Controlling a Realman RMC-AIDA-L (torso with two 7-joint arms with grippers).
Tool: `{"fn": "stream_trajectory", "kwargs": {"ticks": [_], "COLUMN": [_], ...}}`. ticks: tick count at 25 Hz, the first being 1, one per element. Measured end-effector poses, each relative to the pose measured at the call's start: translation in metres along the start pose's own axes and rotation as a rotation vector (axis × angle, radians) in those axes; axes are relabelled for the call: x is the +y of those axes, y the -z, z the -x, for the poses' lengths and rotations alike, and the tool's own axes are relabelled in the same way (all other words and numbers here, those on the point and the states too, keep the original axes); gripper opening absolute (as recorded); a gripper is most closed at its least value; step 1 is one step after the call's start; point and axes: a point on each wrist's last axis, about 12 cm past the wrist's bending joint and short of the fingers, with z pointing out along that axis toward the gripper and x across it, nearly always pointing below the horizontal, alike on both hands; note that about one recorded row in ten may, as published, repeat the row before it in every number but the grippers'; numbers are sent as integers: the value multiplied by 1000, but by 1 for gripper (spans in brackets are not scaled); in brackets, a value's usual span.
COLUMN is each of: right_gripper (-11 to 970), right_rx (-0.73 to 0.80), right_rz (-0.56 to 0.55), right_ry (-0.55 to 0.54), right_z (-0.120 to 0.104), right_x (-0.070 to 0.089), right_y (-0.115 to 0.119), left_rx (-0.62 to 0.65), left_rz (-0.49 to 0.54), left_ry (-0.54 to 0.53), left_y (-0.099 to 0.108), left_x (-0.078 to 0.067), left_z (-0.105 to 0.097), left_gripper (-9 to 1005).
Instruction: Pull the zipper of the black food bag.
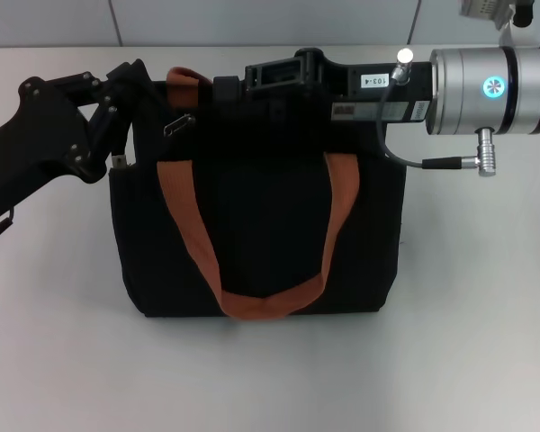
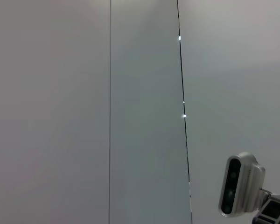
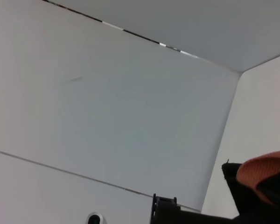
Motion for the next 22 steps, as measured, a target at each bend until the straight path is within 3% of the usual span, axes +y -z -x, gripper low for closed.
{"fn": "stream_trajectory", "kwargs": {"ticks": [13, 22], "right_gripper": [312, 312], "right_rx": [99, 61], "right_rz": [-53, -28], "right_ry": [-29, -34], "right_z": [-6, -5], "right_x": [-3, -2], "right_y": [-30, -31], "left_rx": [-19, -31], "left_rz": [-23, -39], "left_ry": [15, 18], "left_y": [-3, -2], "left_x": [-4, -7], "left_z": [0, 0], "left_gripper": [63, 65]}}
